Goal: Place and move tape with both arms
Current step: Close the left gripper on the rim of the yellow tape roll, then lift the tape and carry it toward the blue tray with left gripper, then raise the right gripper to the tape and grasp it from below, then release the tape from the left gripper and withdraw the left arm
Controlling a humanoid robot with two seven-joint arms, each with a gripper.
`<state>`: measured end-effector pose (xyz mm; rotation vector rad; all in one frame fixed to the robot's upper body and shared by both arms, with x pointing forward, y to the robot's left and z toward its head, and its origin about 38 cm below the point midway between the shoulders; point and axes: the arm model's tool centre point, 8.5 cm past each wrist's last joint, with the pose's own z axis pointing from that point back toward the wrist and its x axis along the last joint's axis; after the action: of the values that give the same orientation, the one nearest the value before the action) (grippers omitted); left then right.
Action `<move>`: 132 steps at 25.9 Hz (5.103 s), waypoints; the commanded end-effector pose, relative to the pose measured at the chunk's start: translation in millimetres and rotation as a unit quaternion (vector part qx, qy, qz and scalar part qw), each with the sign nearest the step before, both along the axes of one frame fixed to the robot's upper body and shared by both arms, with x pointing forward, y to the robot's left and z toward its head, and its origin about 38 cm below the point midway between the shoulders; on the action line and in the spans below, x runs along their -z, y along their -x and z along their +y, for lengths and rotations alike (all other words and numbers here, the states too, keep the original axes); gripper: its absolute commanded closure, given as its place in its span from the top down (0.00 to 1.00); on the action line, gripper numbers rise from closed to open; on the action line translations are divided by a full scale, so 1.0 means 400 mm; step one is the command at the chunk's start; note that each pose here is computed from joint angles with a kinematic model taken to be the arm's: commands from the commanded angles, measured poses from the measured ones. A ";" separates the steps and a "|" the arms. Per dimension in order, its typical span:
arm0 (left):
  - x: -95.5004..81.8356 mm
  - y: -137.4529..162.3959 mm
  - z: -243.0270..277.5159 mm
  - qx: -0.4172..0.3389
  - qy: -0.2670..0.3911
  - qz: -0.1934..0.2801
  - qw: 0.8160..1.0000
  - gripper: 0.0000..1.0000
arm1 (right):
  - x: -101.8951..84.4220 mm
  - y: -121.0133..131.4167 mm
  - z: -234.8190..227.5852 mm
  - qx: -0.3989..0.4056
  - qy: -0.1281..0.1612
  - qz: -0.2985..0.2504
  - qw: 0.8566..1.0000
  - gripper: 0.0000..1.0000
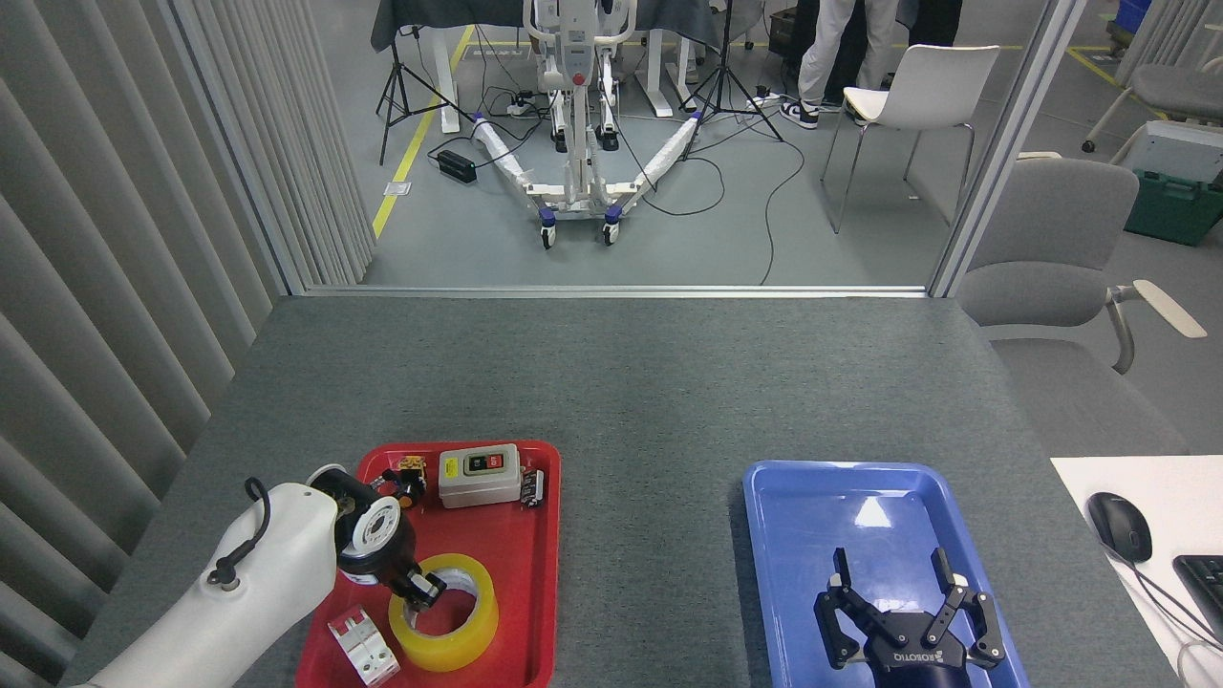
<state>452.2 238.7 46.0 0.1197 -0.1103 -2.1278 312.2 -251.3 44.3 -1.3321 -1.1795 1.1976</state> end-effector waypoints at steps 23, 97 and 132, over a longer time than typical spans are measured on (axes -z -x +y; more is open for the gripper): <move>-0.230 -0.018 -0.290 0.177 0.530 -0.138 0.818 0.00 | -0.001 0.005 -0.031 0.000 0.014 0.002 1.000 1.00; -0.211 0.128 -0.493 0.231 0.605 -0.111 0.754 0.00 | -0.093 0.132 0.184 -0.526 -0.098 -0.041 0.844 0.90; -0.179 0.021 -0.064 -0.126 0.588 -0.259 0.756 1.00 | -0.094 0.149 0.163 -0.537 -0.096 -0.037 0.837 0.00</move>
<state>447.7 168.0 132.3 -0.1503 -1.6868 -1.6068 251.9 -182.0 81.5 -0.4649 -2.1723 1.7132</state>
